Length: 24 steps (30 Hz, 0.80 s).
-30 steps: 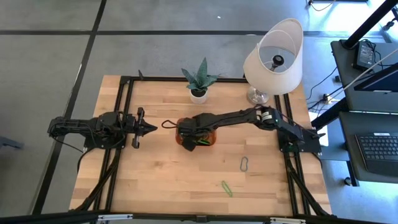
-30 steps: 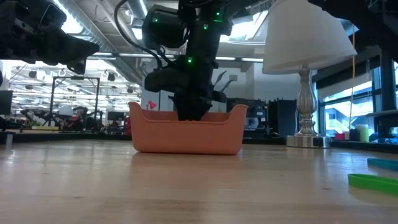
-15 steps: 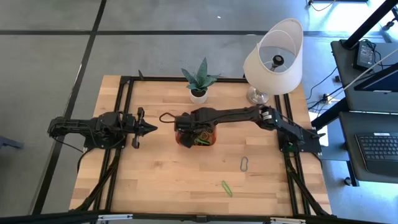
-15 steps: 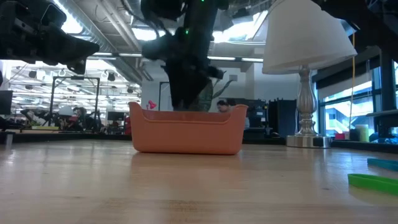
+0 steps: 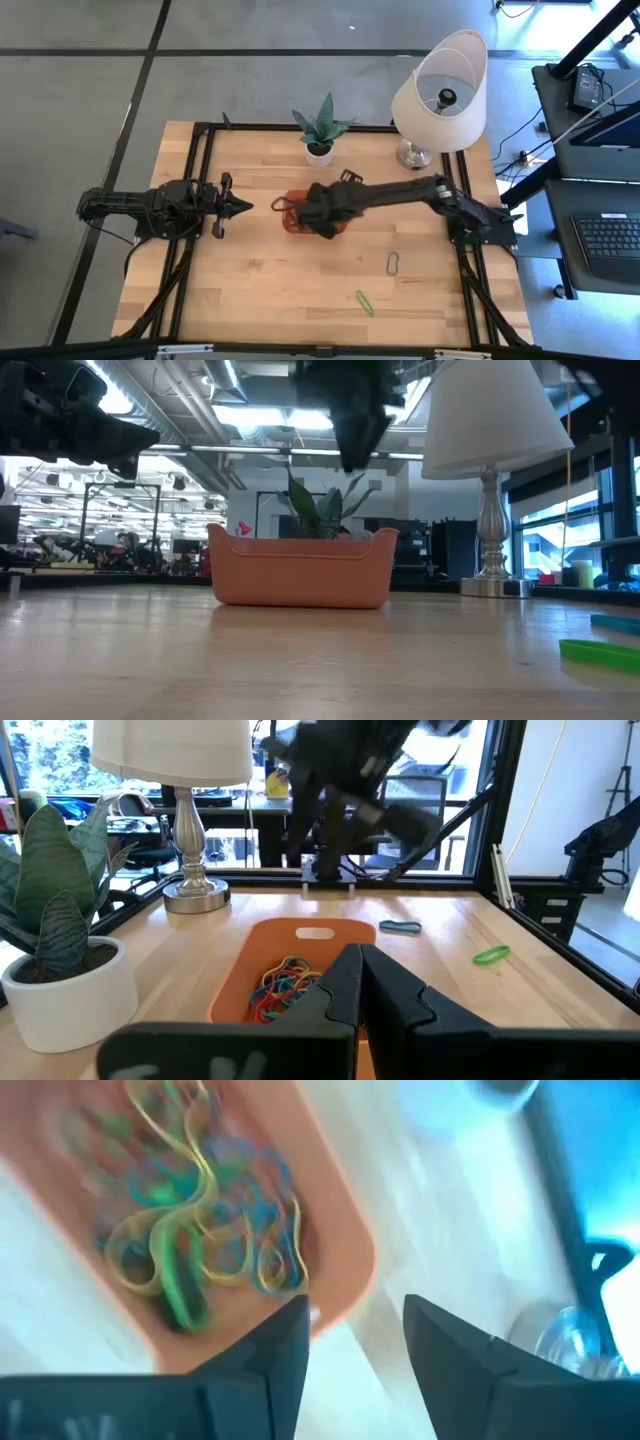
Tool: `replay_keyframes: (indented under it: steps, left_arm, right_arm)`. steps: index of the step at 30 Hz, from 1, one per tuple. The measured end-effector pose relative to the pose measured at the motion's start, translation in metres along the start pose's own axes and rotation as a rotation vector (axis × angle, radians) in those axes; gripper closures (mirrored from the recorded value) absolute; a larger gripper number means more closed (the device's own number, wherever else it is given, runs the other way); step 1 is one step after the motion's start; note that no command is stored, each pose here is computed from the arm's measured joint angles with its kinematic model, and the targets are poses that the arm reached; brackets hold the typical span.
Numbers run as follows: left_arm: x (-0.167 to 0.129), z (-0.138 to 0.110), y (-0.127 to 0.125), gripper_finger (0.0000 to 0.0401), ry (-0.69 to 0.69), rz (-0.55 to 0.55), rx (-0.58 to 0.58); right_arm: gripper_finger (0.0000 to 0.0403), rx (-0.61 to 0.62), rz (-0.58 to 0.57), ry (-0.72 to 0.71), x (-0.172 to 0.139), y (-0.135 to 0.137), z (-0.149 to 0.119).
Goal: Pick and place rubber bands into bin
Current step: Put the blue rubber band into the orange bin
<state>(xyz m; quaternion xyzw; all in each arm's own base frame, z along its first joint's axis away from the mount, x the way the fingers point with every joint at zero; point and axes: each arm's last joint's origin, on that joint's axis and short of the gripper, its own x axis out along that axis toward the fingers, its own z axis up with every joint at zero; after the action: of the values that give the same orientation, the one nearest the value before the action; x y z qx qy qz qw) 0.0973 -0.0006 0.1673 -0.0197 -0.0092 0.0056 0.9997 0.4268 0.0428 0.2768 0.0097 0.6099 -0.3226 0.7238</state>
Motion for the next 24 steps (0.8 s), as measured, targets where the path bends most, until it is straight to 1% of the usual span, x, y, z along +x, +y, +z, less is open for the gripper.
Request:
replay_keyframes:
  steps: [2, 4, 6, 9, 12, 15, 19, 22, 24]
  left_arm:
    - [0.000, 0.000, 0.000, 0.0397, 0.001, 0.001, 0.000]
    - [0.000, 0.000, 0.000, 0.0397, 0.006, 0.000, 0.000]
    - [0.000, 0.000, 0.000, 0.0397, 0.006, 0.001, 0.000]
    - [0.001, -0.001, 0.000, 0.0397, 0.009, 0.001, 0.000]
    - [0.001, -0.001, 0.000, 0.0397, 0.011, 0.001, 0.000]
    - [0.001, -0.001, 0.000, 0.0397, 0.009, 0.001, 0.000]
    - [0.001, -0.001, 0.000, 0.0397, 0.009, 0.001, 0.000]
    - [0.001, -0.001, 0.000, 0.0397, 0.009, 0.001, 0.000]
    - [0.001, -0.001, 0.000, 0.0397, 0.009, 0.001, 0.000]
  right_arm:
    - [0.0240, 0.000, 0.011, -0.079, -0.020, 0.002, -0.011]
    - [0.0241, -0.009, 0.034, -0.113, -0.040, -0.001, -0.028]
    - [0.0241, 0.032, 0.039, -0.144, -0.057, -0.006, -0.048]
    - [0.0241, 0.089, 0.042, -0.158, -0.070, -0.014, -0.085]
    - [0.0241, 0.192, 0.088, -0.182, -0.076, -0.024, -0.125]
    - [0.0241, 0.319, 0.207, -0.174, -0.070, -0.027, -0.160]
    - [0.0241, 0.458, 0.354, -0.151, -0.049, -0.025, -0.199]
    - [0.0241, 0.515, 0.404, -0.050, -0.025, -0.021, -0.220]
    - [0.0241, 0.513, 0.412, 0.024, -0.009, -0.017, -0.230]
